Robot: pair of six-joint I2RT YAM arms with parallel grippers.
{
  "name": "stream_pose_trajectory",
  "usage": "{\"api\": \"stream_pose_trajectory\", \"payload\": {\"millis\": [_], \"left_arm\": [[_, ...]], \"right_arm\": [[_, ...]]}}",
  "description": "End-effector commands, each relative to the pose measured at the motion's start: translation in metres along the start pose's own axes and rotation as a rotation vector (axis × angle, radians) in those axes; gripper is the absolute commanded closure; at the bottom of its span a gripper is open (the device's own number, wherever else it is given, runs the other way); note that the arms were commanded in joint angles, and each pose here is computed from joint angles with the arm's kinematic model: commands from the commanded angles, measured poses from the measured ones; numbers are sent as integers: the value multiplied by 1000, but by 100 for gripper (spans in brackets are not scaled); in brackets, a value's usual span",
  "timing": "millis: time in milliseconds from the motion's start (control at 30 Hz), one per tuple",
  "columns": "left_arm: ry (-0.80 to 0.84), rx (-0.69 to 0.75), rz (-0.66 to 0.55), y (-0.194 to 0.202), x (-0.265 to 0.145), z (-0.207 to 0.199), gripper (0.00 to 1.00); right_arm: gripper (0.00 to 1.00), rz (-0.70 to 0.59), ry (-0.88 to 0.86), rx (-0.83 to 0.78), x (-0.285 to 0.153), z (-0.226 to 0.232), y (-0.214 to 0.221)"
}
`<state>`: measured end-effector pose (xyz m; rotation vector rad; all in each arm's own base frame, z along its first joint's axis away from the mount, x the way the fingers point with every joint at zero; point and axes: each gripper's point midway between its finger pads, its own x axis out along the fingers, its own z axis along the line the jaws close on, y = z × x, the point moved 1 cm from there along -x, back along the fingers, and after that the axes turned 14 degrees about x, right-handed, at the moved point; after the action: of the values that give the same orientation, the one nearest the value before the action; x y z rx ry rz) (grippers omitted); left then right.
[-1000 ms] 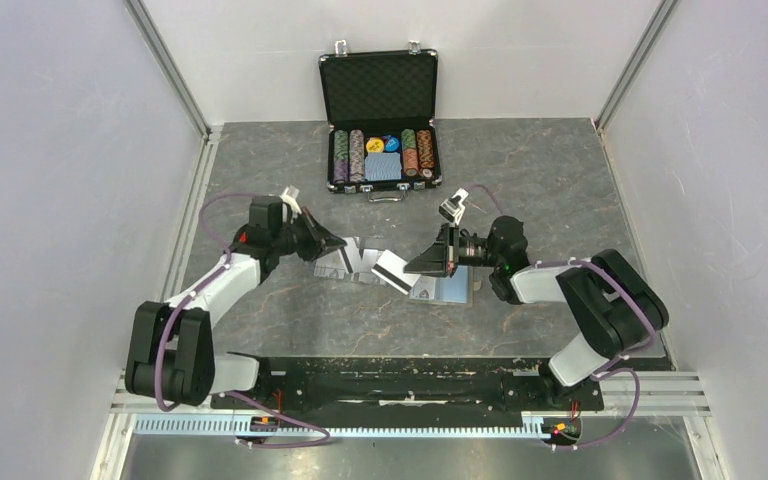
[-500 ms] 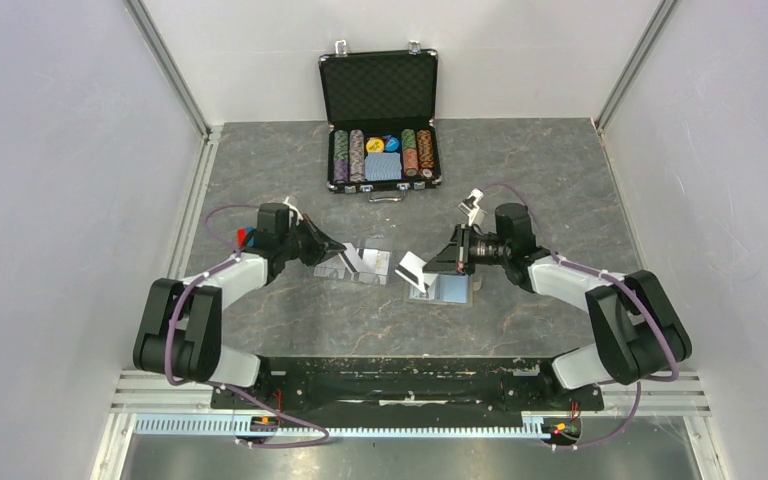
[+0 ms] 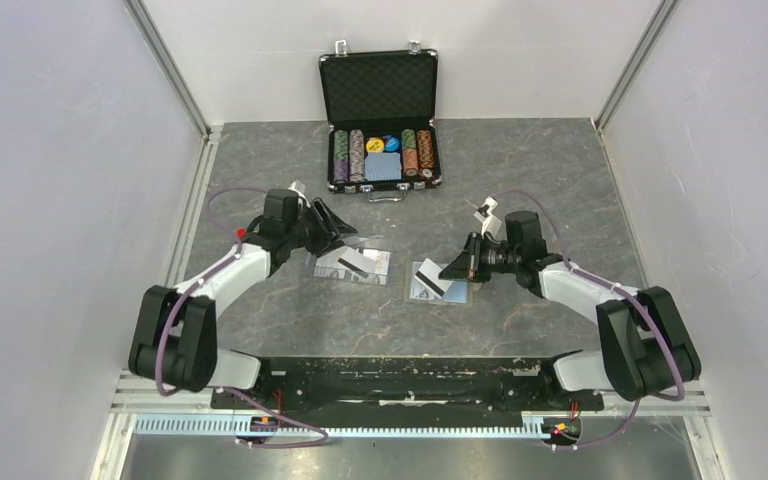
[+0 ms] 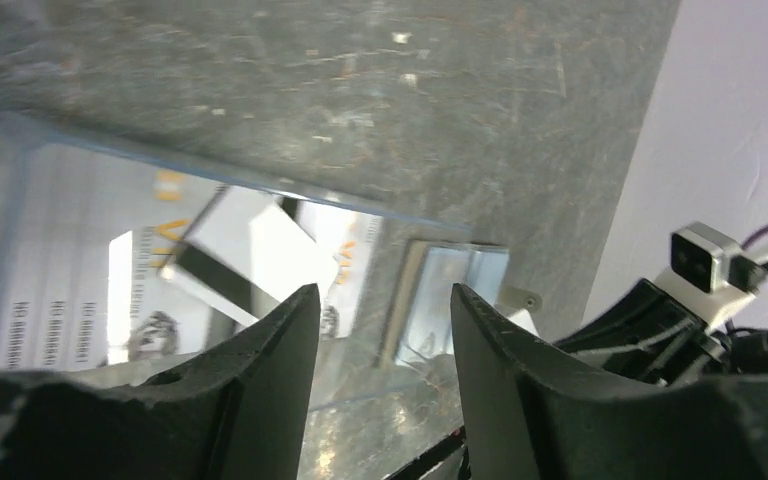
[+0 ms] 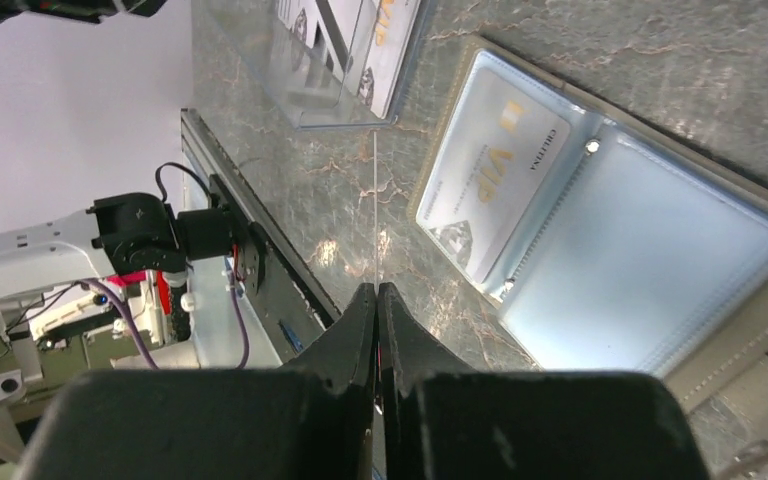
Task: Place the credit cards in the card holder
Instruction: Place the credit card in the storage box, then insert the credit card into the card holder.
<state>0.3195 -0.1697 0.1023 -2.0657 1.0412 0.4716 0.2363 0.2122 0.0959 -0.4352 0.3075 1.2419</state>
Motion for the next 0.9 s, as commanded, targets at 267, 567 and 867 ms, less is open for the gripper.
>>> {"api": "stream_pose_trajectory", "payload": {"millis": [267, 567, 867], "left_arm": [[423, 169, -31, 20, -9, -156, 38], [585, 118, 12, 53, 14, -201, 51], [546, 86, -1, 60, 16, -193, 49]], "right_arm": [[100, -248, -178, 50, -32, 35, -29], [100, -330, -398, 127, -53, 78, -40], [100, -375, -426, 133, -60, 88, -52]]}}
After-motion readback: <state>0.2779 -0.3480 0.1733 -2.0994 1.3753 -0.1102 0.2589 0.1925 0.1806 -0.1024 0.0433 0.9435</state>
